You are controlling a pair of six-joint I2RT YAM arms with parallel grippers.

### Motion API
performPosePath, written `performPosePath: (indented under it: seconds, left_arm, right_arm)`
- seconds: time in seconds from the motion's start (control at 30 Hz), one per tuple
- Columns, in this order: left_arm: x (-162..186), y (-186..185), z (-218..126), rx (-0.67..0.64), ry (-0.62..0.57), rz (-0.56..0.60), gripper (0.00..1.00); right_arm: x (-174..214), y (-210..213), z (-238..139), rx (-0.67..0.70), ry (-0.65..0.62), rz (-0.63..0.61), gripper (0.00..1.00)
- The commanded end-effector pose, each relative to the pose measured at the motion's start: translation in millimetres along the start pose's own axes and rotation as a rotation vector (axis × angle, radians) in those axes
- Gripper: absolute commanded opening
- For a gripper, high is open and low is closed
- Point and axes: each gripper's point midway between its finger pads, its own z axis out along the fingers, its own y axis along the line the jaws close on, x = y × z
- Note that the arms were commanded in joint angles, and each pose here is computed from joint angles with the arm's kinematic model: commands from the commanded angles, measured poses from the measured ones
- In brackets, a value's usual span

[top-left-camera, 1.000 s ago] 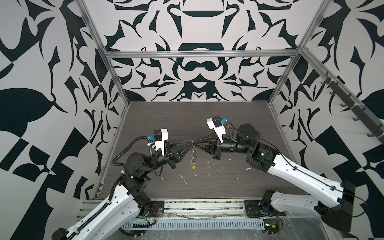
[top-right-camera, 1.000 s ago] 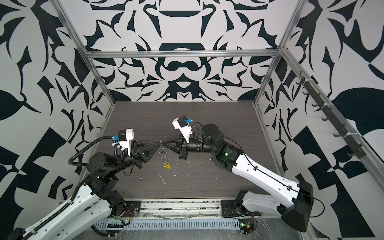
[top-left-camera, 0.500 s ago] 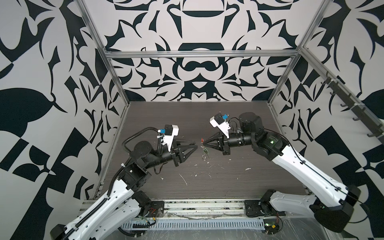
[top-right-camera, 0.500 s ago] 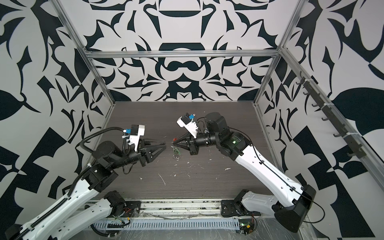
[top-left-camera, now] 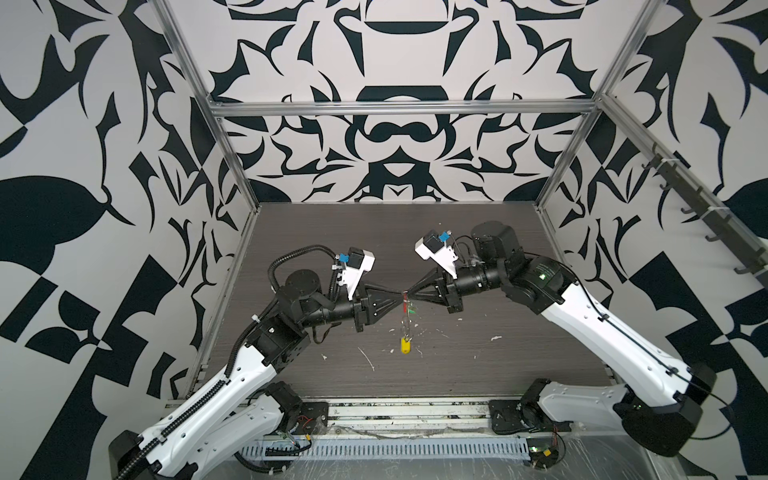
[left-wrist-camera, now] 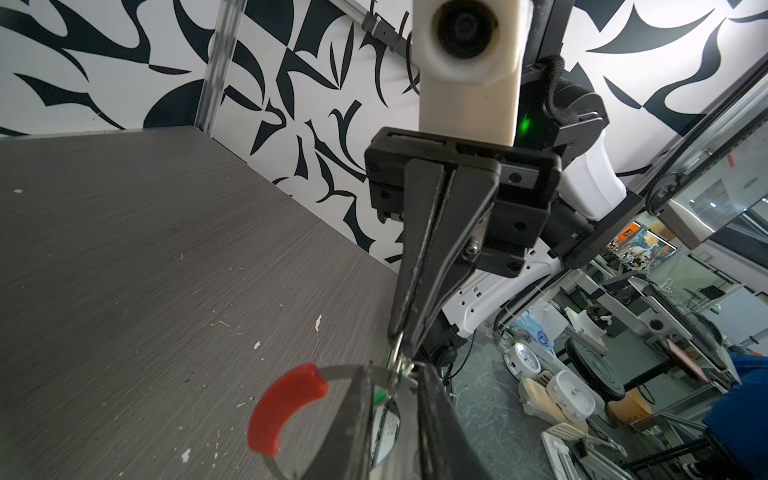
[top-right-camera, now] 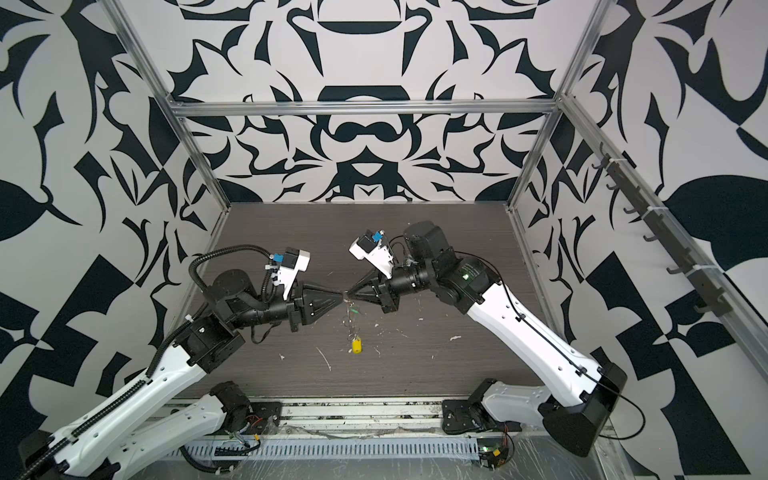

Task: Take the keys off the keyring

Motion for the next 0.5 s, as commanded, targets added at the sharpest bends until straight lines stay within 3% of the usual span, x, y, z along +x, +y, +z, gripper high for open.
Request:
performPosePath:
  seconds: [0.0, 0.2, 0.37, 0.47]
  left_arm:
    - [-6.9, -10.4, 0.4, 0.033, 0.007, 0.010, 0.19]
    - [-8.7, -10.6, 3.2, 0.040, 0.016, 0.005, 0.15]
    - [-11.8, -12.7, 4.0, 0.049, 0.011, 0.012, 0.01]
    - [-14.3, -11.1, 2.5, 0.034, -0.008, 0.021, 0.00]
  right_arm:
    - [-17.4, 12.8, -6.3, -0.029, -0.034, -0.062, 0.00]
    - [-18.8, 12.1, -4.0, -0.031, -0.027, -0.056, 0.00]
    - [-18.5, 11.6, -0.3, -0.030, -0.018, -0.054, 0.00]
    - [-22.3, 12.7, 0.7, -0.021, -0.037, -0.058, 0.00]
